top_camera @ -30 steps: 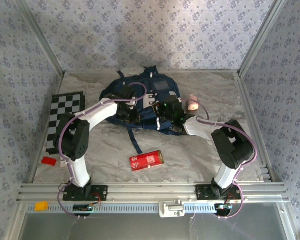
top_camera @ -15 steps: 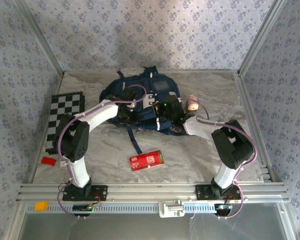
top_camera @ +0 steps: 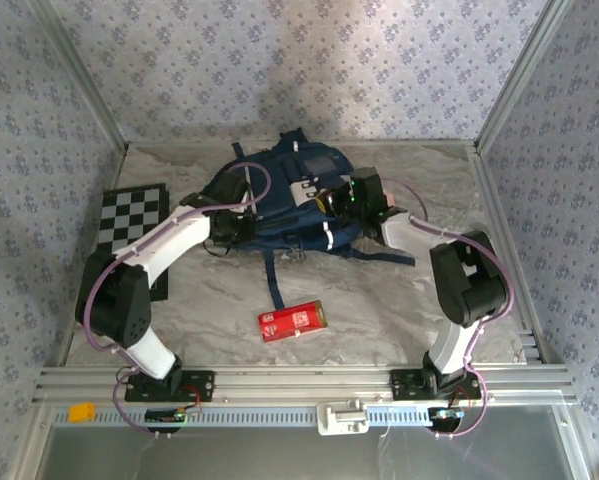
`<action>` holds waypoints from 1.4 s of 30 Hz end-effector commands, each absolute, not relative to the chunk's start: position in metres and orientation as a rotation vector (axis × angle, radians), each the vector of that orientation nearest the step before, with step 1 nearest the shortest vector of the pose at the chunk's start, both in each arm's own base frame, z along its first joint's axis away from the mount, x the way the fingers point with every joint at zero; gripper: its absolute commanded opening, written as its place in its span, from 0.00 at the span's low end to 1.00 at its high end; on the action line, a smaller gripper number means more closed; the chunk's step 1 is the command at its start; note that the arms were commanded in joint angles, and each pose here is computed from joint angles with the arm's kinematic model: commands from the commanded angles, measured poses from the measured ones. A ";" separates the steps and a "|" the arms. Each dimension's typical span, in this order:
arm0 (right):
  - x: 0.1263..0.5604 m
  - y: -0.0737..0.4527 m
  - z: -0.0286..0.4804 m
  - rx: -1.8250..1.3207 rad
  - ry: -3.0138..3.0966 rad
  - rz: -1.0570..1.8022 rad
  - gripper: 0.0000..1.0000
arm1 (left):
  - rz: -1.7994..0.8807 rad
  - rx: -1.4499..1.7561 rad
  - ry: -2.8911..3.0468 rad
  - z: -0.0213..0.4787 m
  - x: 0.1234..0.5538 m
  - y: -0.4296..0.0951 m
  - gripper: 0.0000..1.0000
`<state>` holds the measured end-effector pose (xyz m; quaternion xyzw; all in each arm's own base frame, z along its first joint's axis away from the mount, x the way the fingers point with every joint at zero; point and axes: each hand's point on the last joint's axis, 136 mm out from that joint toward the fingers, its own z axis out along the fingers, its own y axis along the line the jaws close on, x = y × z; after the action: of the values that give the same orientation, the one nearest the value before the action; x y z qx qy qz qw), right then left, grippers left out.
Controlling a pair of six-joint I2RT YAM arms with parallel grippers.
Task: Pack the student bag
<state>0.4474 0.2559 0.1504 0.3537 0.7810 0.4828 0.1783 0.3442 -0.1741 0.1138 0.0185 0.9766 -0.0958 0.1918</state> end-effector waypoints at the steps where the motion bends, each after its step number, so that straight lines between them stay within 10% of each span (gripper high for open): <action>1: 0.484 0.250 0.165 0.875 2.195 1.374 0.04 | -0.339 0.171 2.753 0.117 0.328 -0.197 0.00; 7: 0.464 0.266 0.175 0.701 2.324 1.390 0.43 | -0.388 0.241 2.688 0.138 0.332 -0.237 0.00; 13: 0.402 0.283 0.177 0.623 2.428 1.385 0.58 | -0.454 0.232 2.658 0.148 0.338 -0.247 0.00; 23: 0.391 0.345 0.135 0.768 2.380 1.544 0.52 | -0.510 0.278 2.645 0.152 0.334 -0.257 0.00; 33: 0.406 0.337 0.110 0.719 2.448 1.448 0.00 | -0.414 0.272 2.672 0.143 0.324 -0.237 0.00; 42: 0.396 0.288 0.125 0.561 2.532 1.469 0.00 | -0.174 0.023 2.786 0.105 0.295 -0.153 0.00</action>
<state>0.3846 0.3203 0.1135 0.2031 0.8421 0.4961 0.0590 0.3114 -0.1973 0.1132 0.0539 0.9729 -0.1134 0.1943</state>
